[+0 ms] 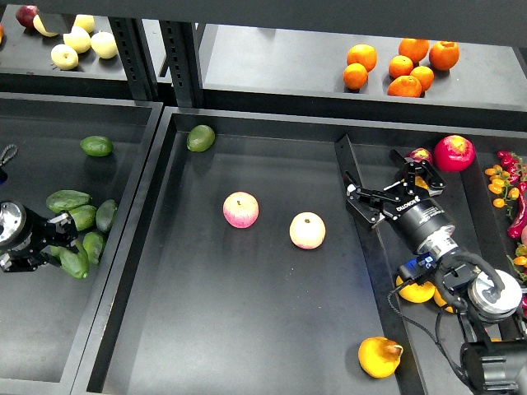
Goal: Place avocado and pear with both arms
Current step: 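Lower the avocado among the other avocados and open the left gripper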
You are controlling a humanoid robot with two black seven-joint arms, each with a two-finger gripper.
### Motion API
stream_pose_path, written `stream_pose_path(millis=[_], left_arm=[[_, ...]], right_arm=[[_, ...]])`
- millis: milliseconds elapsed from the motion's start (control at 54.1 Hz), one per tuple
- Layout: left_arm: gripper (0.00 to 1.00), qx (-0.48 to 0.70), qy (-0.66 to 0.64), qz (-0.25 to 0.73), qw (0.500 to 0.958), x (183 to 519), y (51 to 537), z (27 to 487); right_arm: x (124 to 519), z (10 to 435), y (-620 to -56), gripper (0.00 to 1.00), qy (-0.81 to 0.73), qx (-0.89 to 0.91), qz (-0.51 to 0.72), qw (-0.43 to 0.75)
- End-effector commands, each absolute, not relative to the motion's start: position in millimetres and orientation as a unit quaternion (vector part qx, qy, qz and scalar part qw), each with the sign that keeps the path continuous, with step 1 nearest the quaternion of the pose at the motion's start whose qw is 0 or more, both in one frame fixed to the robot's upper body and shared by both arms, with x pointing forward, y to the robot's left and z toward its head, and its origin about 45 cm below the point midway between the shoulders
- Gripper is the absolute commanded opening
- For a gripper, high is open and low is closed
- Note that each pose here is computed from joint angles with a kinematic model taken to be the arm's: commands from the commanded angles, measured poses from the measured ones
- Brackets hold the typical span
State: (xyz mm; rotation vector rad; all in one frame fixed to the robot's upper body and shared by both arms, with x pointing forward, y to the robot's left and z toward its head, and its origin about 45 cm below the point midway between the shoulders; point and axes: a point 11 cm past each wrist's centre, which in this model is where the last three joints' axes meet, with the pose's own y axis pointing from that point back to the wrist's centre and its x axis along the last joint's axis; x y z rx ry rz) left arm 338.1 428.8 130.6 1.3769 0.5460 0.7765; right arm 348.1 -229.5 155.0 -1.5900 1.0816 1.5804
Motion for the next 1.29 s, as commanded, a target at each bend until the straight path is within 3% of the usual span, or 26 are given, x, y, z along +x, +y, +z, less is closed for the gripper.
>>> stream_pose_path(millis=[0,702,1016,1275], left_arm=[[0.11,0.613,0.25,0.339,0.668,329,430,119],[0.21,0.612,0.285,0.332,0.659,297,436,86],[0.39,0.621,0.275,0.331,0.655,298,440,87],[0.47,0.621,0.275,0.331,0.656,298,440,88]], right_arm=[[348,155,-230,1.0,0.412,-0.605,0.602,0.32],[347,153,-227,1.0,0.412,-0.607,0.602,0.314],[347,154,-227,1.0,0.412,-0.608,0.601,0.315],[346,153,-227,1.0,0.412,-0.607,0.602,0.314]])
